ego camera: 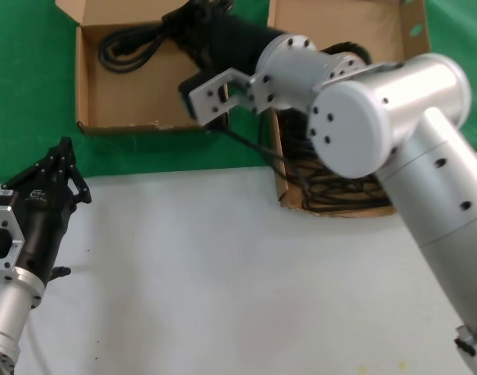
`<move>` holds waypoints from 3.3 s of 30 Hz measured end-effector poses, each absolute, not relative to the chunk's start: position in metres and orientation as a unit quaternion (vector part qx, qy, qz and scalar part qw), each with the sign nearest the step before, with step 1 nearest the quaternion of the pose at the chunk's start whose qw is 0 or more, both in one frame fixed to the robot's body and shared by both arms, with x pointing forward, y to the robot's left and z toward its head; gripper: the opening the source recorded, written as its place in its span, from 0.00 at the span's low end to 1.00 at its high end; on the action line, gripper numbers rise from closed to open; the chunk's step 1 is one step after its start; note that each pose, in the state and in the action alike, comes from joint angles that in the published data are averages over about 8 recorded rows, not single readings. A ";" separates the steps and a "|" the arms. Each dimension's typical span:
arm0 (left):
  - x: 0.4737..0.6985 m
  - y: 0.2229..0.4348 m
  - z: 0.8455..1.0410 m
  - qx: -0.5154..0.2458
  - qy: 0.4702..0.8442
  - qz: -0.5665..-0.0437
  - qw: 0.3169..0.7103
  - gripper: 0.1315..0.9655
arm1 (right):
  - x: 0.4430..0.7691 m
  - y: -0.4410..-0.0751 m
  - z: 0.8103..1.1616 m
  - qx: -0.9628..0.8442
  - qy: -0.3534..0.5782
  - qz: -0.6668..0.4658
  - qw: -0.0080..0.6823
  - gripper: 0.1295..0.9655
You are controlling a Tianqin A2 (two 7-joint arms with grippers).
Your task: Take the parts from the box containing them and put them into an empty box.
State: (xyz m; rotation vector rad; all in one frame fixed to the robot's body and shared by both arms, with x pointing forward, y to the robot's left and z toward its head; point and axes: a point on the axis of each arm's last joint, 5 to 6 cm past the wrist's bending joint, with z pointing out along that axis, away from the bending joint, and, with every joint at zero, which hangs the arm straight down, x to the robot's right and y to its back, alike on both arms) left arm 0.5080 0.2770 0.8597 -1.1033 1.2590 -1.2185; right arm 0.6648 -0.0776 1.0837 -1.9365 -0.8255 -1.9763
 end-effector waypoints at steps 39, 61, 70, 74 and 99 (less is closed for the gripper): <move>0.508 0.277 0.860 -0.458 0.523 -0.506 0.510 0.02 | 0.647 -0.183 1.079 -0.626 -0.122 -0.751 0.173 0.66; 0.507 0.277 0.859 -0.460 0.523 -0.505 0.511 0.13 | 0.637 -0.199 1.040 -0.630 -0.049 -0.733 0.252 0.99; 0.507 0.278 0.859 -0.461 0.522 -0.504 0.511 0.30 | 0.626 -0.208 1.010 -0.631 0.014 -0.711 0.310 1.00; 0.506 0.278 0.858 -0.461 0.522 -0.503 0.511 0.35 | 0.620 -0.213 0.998 -0.630 0.044 -0.700 0.333 1.00; 0.504 0.279 0.857 -0.464 0.522 -0.500 0.512 0.90 | 0.574 -0.244 0.923 -0.600 0.244 -0.618 0.446 1.00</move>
